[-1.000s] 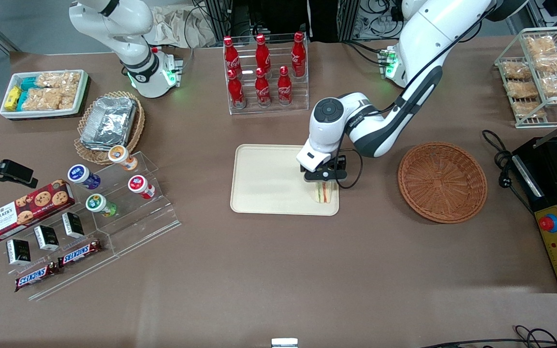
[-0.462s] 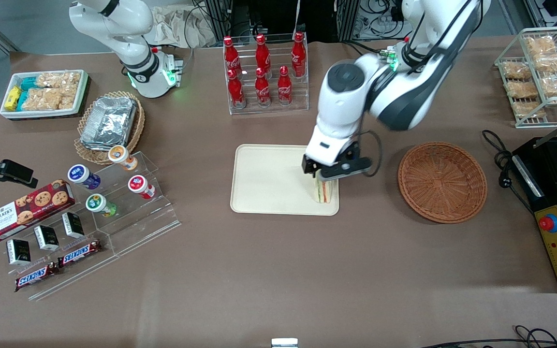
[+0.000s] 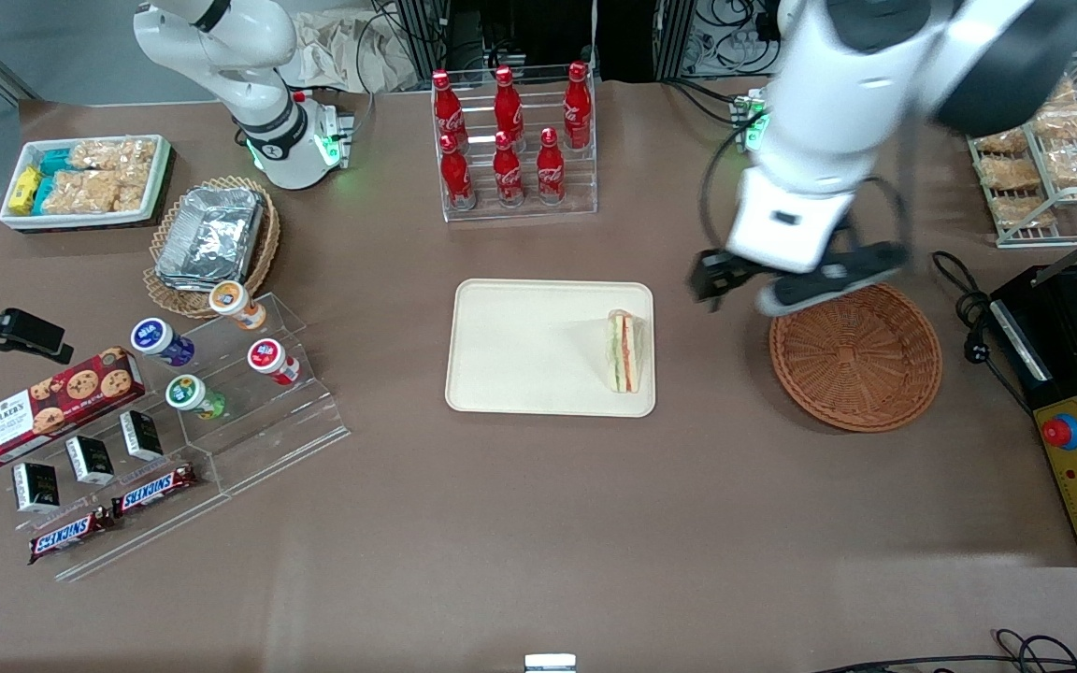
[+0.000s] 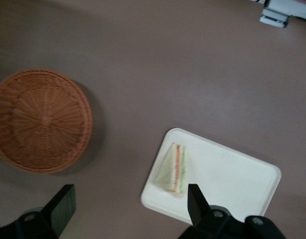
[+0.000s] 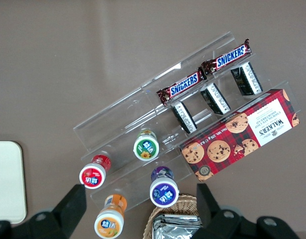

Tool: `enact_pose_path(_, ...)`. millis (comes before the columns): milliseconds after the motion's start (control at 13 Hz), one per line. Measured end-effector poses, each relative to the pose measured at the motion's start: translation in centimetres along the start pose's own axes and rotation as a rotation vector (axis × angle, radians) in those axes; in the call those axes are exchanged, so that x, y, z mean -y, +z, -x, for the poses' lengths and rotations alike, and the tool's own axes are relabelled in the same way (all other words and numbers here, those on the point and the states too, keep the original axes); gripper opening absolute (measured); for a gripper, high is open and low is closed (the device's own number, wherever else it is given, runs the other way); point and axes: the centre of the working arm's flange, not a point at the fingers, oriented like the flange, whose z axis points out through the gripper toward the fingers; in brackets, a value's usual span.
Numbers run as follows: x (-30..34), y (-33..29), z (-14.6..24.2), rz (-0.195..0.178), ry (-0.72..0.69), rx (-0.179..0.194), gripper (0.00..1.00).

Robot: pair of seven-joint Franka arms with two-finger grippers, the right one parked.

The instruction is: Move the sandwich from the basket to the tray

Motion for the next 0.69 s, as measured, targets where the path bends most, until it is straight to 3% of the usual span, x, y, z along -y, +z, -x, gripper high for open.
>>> enact_pose_path(154,6.9,-2.6,-2.4,0.006,0.082,0.037,1.00)
enact_pose_path(385,16.9,-5.3,-4.9,-0.005,0.208,0.056,1.00)
enact_pose_path(692,21.6,-3.7,-6.5,-0.012,0.222,0.096,1.00)
